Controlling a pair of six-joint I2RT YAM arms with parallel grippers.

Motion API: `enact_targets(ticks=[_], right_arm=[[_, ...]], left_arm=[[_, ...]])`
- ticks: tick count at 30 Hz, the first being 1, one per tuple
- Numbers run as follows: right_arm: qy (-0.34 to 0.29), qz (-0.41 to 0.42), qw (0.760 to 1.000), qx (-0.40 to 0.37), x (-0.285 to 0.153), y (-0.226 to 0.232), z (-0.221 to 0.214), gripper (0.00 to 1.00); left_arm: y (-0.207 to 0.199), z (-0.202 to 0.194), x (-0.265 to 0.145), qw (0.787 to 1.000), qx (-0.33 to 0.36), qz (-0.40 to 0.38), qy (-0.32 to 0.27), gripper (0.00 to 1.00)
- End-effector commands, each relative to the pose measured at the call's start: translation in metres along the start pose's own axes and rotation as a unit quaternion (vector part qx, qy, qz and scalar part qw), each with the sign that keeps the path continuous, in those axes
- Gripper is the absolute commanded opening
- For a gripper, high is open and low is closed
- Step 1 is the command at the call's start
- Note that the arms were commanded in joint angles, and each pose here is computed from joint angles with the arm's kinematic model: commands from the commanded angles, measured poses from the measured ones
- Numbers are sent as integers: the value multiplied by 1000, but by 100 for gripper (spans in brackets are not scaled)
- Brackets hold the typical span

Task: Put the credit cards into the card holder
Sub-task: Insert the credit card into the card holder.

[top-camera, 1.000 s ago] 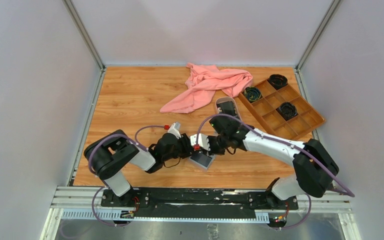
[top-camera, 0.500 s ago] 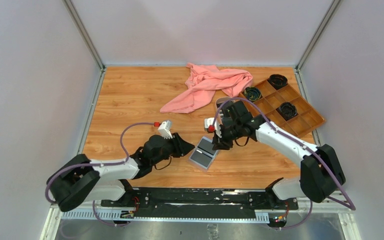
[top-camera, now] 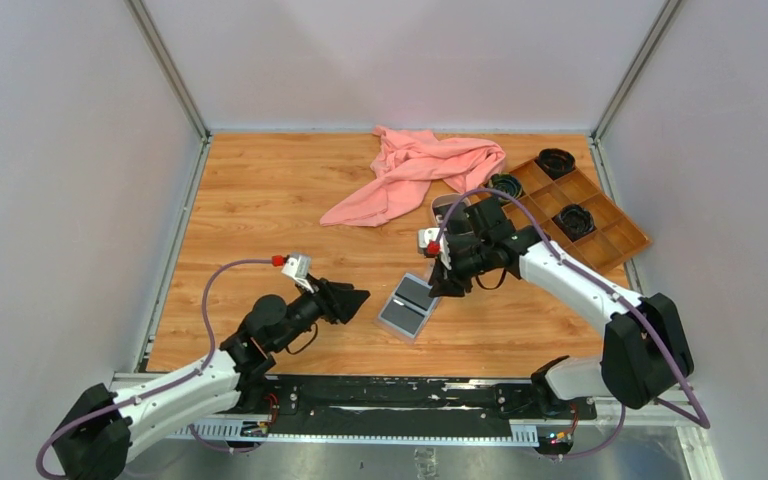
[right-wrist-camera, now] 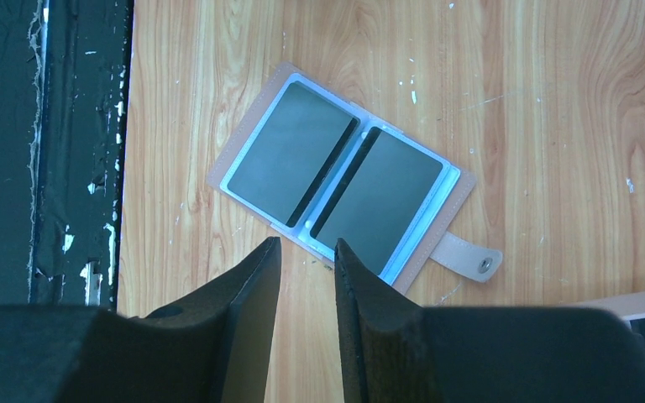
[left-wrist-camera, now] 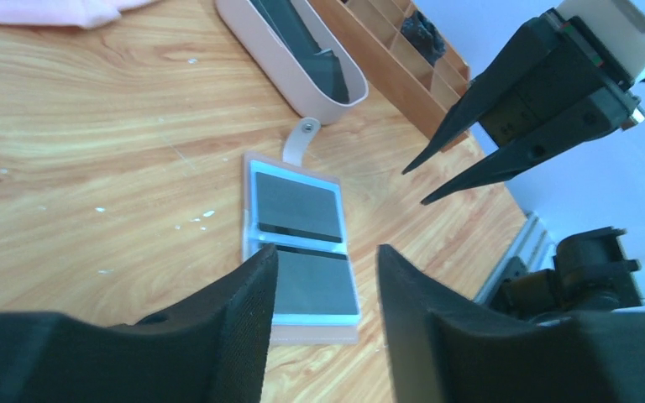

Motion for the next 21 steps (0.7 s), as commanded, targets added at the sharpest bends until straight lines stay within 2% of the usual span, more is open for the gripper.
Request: enact_targets(ticks=[1,2,5,6,7,15,21], right_arm=[[-19,0,1000,15,-10,-1,8,34],[-21,0,1000,18,-11,-1,8,34],[-26,4,999,29,-12,-2,7,34],[-27,4,999,31,-13,-2,8,34],[-29,5,999,34,-13,-2,8,34],[-21,-19,999,30,-26,-6,19,35],[6,-95,995,-23,-54,-17,37,36]], left_arm=[[16,-3,-9,1000,0,24,-19,73],[16,-2,-10,999,-4,22,-23,78],[25,-10,-15,999,-9,29,-21,87],[26,-11,-15,999,-10,29,-21,95],[25,-11,-16,999,-11,28,-20,99],[14,-7,-12,1000,5,8,-1,100],[8,-2,-9,1000,13,4,11,100]])
Point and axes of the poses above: each gripper's point midway between its finger pads, its own x axis out along the fingers, its own y axis along the line the jaws close on, z = x × y, the point moved 5 cm from there along -x, back along the fingers, and after that the axes turned 6 degrees about -x, right-handed, at the moved point
